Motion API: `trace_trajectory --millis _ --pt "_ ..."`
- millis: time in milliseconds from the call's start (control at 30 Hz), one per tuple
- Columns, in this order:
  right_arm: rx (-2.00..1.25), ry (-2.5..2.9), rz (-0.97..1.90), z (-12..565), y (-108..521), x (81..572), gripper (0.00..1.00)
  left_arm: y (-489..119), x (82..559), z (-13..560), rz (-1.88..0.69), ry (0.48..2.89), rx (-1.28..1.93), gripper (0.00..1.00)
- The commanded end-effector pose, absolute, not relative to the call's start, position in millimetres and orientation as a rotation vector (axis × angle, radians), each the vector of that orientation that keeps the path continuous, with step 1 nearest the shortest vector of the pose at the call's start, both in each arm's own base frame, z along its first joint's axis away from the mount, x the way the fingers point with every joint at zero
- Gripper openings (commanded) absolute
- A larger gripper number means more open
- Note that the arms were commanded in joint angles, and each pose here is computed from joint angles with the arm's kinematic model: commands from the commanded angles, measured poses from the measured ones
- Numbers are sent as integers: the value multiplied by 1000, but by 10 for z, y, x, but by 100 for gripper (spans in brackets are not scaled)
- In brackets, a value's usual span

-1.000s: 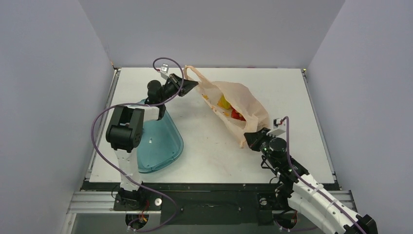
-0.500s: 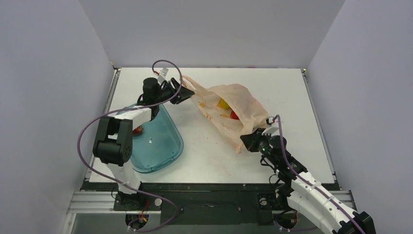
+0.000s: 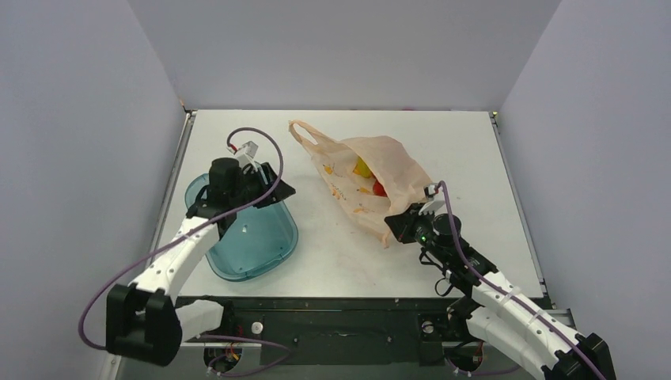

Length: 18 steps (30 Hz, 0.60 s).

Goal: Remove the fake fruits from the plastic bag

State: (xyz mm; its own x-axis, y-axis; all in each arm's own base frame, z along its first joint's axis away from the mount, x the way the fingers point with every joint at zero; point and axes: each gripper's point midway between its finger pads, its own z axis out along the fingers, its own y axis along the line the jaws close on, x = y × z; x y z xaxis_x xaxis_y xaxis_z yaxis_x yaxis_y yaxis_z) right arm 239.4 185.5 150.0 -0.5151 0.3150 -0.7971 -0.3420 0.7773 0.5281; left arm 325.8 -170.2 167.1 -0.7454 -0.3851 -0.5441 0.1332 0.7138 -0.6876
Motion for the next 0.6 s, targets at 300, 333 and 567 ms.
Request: trace_trajectory --millis 300,333,567 --pt "-127 1947 737 1744 1822 2280 0 -2649 2767 2588 -754 1597 193 65" --pt "-126 1944 738 1757 1816 2271 0 -2744 2781 2708 -779 1530 197 65" --pt "-128 1914 774 1875 1844 2246 0 -3442 3191 2384 -826 1489 275 64"
